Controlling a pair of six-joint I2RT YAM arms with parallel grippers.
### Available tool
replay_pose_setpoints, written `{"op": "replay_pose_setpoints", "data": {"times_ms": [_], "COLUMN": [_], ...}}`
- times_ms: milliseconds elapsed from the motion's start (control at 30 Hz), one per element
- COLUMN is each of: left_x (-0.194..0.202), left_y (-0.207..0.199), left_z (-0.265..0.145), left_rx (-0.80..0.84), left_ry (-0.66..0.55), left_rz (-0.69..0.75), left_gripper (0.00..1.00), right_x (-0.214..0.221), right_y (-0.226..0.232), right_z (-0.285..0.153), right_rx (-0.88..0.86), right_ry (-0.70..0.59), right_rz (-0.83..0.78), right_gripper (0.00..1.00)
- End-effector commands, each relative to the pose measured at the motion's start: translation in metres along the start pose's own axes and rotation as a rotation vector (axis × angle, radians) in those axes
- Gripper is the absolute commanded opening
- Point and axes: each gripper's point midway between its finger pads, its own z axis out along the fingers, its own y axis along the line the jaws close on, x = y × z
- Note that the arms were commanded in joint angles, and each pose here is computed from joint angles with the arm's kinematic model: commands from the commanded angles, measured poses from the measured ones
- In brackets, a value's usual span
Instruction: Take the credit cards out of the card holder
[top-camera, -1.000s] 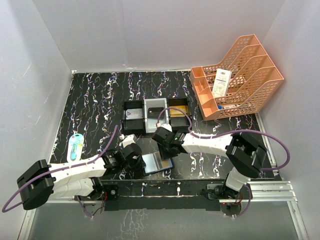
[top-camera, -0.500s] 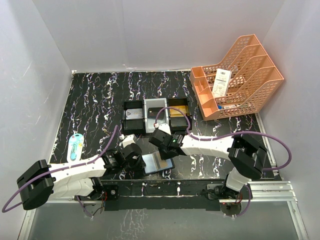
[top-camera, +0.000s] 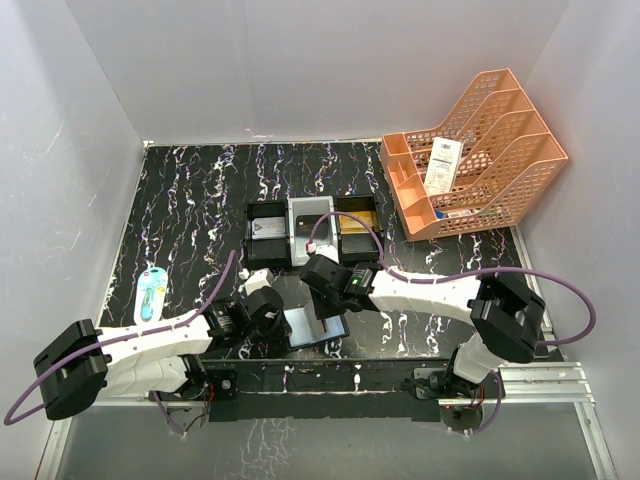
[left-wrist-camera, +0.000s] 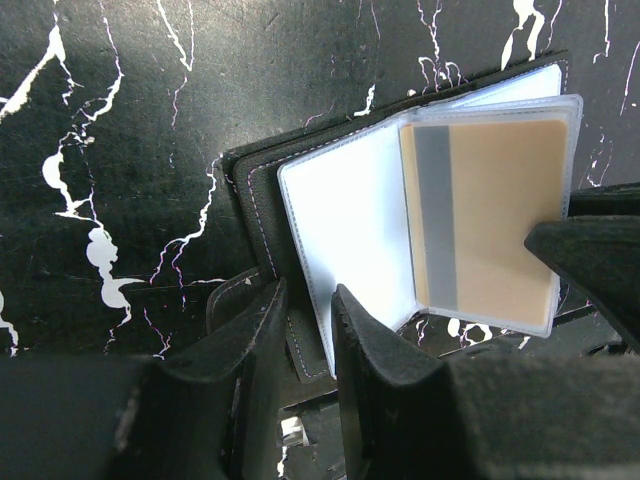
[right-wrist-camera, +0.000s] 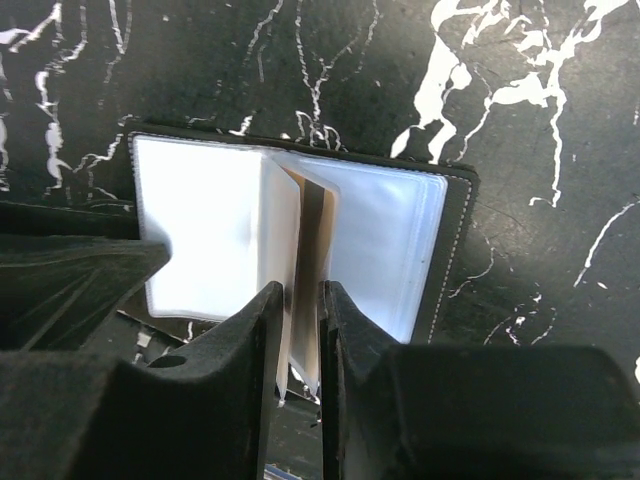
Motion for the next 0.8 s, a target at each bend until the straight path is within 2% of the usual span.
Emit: {"op": "replay_pose_setpoints", "data": {"times_ms": [0,367,600,767], "left_x": [0.007,0.007,0.006,0.006], "left_y": [0.000,-0.001,-0.001,-0.001], "left_z": [0.001,0.001,0.001,0.001], "left_rx": [0.015,0.014,0.015,0.014], "left_ry": [0.025,0.024,0.025,0.025], "left_rz": [-0.004,-0.004,-0.005,-0.005], "left_gripper": [0.24,0.24,0.23,0.24], "right_x": [-0.017,-0.010,-0.010,-0.009], "right_y": [0.035,0.039,0.050,0.054], "right_z": [-0.008,-0.004,-0.006,-0.008], "right_rx": [-0.143,-0.155,-0.217,-0.247], "right_ry": [-0.055,-0.007,-0.005,-0.004], "right_rz": [0.044,0.007,0.006,0.004], "right_gripper": [0.20,0.23,0.31,0.40]}}
